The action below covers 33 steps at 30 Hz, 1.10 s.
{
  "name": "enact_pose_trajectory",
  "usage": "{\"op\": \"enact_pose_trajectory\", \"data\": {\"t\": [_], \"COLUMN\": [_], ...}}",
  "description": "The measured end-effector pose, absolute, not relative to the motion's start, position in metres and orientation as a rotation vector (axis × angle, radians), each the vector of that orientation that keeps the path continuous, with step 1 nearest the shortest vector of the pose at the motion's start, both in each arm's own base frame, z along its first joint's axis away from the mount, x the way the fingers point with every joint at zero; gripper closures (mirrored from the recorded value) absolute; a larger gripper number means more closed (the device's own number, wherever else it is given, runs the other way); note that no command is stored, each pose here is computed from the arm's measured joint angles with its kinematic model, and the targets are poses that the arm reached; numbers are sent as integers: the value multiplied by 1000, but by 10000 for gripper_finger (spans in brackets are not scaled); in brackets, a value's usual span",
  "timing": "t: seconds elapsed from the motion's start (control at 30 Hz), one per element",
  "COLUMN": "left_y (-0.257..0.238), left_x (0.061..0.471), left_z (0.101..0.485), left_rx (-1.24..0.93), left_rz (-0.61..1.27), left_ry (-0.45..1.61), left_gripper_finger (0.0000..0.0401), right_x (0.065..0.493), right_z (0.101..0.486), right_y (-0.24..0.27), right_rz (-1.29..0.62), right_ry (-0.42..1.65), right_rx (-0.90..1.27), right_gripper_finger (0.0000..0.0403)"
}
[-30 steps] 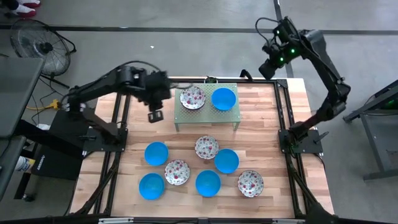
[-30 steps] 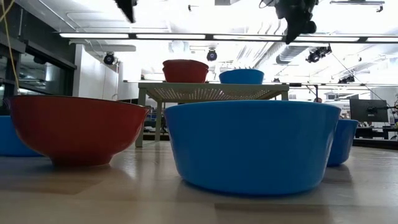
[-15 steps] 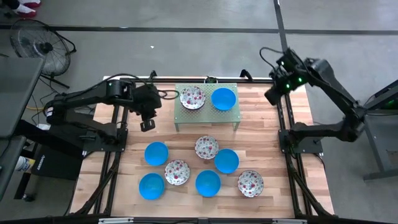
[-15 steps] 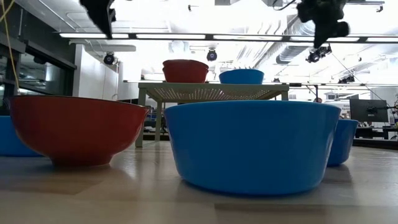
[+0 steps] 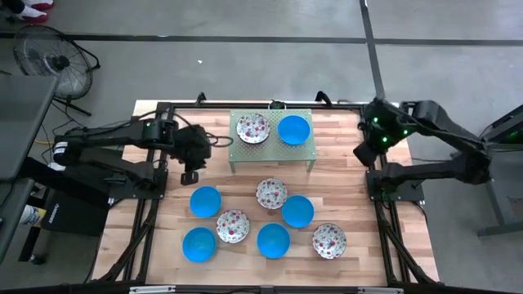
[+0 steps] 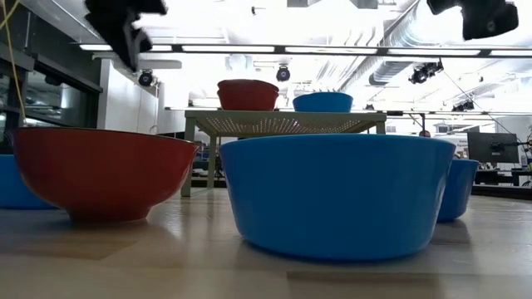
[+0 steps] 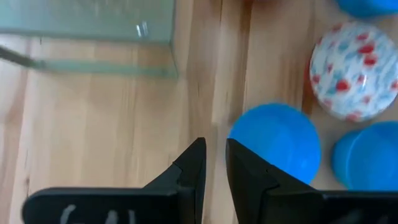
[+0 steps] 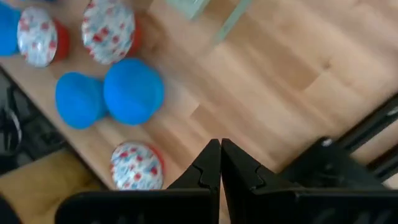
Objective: Pick & Place Mini bowls
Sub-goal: Stack the patterned red bowl on the patterned red bowl on the shelf
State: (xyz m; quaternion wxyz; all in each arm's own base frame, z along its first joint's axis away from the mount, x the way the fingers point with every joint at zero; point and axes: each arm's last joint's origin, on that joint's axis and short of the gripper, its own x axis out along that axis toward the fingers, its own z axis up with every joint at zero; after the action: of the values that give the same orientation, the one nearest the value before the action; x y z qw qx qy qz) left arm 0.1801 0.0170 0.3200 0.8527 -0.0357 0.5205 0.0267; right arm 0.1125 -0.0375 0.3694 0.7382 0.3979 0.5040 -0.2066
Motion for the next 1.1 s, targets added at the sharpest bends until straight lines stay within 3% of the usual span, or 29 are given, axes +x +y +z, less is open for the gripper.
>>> {"op": "enact_pose_trajectory", "data": {"t": [0.23,0.57,1.1], "left_y": [9,7,6], "left_x": [174,168,170], "left_z": [319,320,321], "left_rx": [-53,-6,51], "left_rz": [22,34,-7], "left_ry": [970,947,933], "left_gripper_finger": [343,343,343], "right_x": [138,166,172], "right_z": [363,347,321], "right_y": [-8,44,129], "right_rz": [-358,-345,-682], "right_ry": [1238,1398,1371], "right_rx": [849,763,906], "right_gripper_finger": [402,402,402]}}
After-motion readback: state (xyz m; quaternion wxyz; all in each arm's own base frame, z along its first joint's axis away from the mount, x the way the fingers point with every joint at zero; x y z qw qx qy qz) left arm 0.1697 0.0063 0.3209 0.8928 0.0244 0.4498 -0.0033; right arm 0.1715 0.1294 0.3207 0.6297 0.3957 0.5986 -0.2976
